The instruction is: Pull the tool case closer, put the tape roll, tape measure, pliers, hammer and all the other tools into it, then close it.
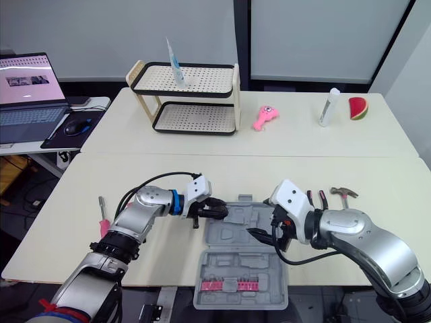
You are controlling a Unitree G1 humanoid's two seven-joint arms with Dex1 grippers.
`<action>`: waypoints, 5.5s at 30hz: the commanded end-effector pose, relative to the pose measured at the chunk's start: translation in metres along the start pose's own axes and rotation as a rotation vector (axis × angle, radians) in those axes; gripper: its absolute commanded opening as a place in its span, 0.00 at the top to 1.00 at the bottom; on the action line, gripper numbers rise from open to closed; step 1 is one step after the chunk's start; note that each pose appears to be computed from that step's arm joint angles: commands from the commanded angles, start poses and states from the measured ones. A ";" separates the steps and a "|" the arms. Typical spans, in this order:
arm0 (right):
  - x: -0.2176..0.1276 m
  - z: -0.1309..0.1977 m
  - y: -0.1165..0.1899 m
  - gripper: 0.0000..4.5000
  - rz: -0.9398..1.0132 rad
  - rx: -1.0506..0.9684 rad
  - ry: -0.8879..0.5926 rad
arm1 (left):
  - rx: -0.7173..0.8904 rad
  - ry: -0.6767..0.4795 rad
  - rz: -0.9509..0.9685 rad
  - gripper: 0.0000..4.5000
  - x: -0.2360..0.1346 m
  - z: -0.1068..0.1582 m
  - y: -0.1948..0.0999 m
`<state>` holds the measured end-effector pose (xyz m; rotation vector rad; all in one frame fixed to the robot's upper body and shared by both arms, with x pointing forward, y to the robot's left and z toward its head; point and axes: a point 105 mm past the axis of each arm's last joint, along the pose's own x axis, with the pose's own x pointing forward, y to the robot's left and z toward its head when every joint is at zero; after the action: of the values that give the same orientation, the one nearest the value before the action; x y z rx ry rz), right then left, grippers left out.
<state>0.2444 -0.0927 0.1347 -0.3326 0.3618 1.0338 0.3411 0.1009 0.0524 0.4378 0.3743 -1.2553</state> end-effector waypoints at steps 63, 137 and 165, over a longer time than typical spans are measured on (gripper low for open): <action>-0.187 -0.163 -0.054 0.00 -0.610 0.100 0.191 | -0.697 -0.029 1.275 0.01 -0.299 -0.168 -0.109; -0.041 0.021 0.006 0.00 0.255 -0.176 -0.133 | -0.868 0.102 1.435 0.99 -0.129 -0.108 -0.030; -0.054 0.013 0.011 0.00 0.189 -0.135 -0.096 | -0.477 0.122 0.445 0.99 -0.037 -0.051 -0.081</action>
<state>0.2145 -0.1245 0.1615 -0.3498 0.2693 1.2555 0.2618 0.1413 0.0209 0.1746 0.5981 -0.6200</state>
